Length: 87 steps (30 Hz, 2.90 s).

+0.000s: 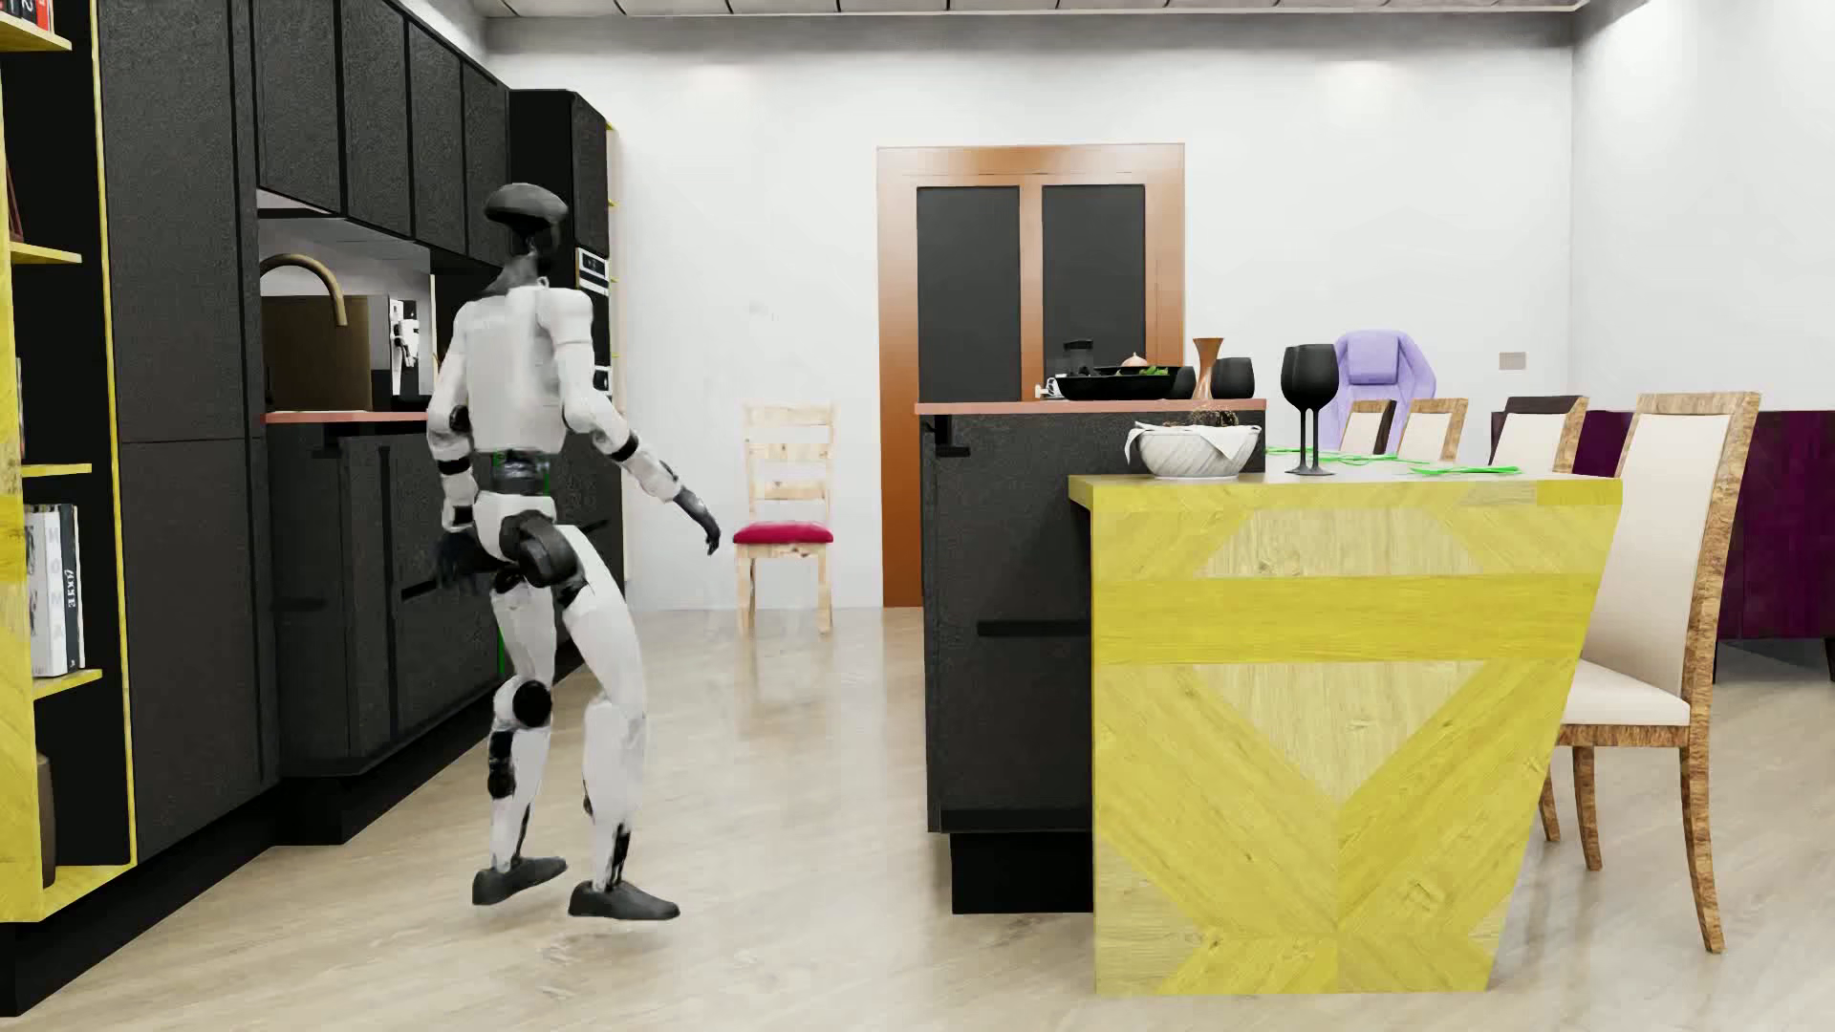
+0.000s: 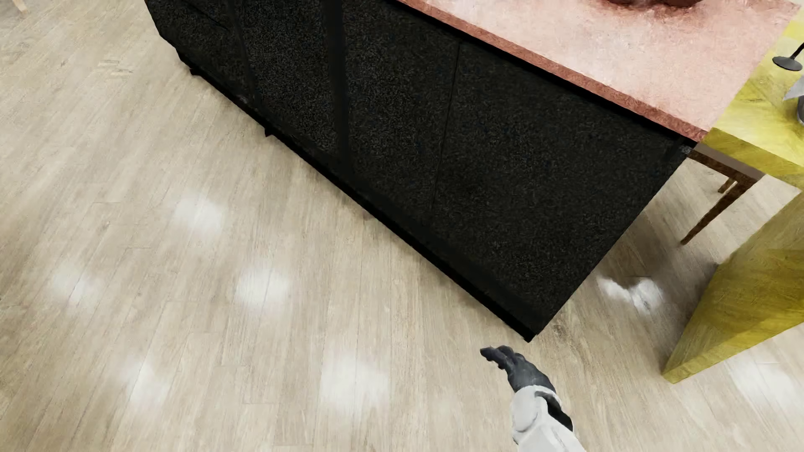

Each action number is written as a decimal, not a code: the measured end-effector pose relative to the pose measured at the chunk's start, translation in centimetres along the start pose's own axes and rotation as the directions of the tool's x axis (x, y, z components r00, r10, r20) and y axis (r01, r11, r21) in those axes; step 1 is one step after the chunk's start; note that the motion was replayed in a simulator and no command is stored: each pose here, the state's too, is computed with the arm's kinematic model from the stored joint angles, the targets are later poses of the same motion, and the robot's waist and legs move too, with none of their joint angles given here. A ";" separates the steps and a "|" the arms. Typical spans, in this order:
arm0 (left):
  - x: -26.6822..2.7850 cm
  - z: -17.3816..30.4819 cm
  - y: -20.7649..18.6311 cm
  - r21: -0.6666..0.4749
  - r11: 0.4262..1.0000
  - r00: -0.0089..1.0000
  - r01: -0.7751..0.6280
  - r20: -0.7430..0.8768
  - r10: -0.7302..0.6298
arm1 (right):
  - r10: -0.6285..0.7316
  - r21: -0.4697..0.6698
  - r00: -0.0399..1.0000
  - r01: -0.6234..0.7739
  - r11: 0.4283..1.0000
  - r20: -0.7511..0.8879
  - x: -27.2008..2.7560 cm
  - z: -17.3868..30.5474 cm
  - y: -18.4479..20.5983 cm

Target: Approach chair

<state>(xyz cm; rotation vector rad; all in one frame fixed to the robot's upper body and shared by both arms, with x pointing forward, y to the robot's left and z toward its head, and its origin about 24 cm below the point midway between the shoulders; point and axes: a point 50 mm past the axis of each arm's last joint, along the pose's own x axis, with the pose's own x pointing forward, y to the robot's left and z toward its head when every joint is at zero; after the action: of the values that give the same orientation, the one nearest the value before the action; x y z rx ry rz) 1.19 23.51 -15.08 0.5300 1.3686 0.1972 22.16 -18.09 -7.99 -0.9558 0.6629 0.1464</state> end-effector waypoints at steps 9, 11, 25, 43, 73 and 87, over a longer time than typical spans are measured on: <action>-1.0 9.2 -1.8 0.098 0.995 0.923 -0.020 0.385 -0.019 | 0.377 -0.025 0.769 -0.454 0.891 -0.515 -7.5 -13.8 9.9; -0.8 9.2 -1.1 0.064 0.997 0.925 -0.035 0.380 0.008 | 0.329 0.029 0.761 -0.379 0.925 -0.559 -8.3 -15.3 9.4; -0.3 10.6 -1.1 0.208 0.978 0.935 -0.014 0.348 -0.060 | 0.090 -0.113 0.985 -0.107 0.988 -0.150 -2.7 -5.3 6.0; -1.2 3.9 -0.1 -0.027 0.994 0.954 -0.102 0.280 0.105 | 0.125 -0.056 0.992 -0.124 0.991 0.015 -0.4 0.3 3.1; -0.7 7.2 0.2 0.002 0.990 0.930 -0.142 0.344 0.133 | -0.142 0.025 0.989 0.143 0.989 -0.042 -1.9 -3.3 -2.9; -3.0 15.1 0.8 0.104 0.983 0.788 -0.153 0.613 0.058 | 0.597 0.086 0.624 -0.652 0.754 -0.505 -10.5 -12.9 13.7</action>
<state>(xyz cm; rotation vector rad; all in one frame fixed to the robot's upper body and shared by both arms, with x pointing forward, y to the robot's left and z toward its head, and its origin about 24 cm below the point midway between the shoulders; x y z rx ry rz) 15.26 19.24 -10.48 0.7230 0.7183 0.0046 2.44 -18.62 -16.66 -0.8251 1.4969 0.5755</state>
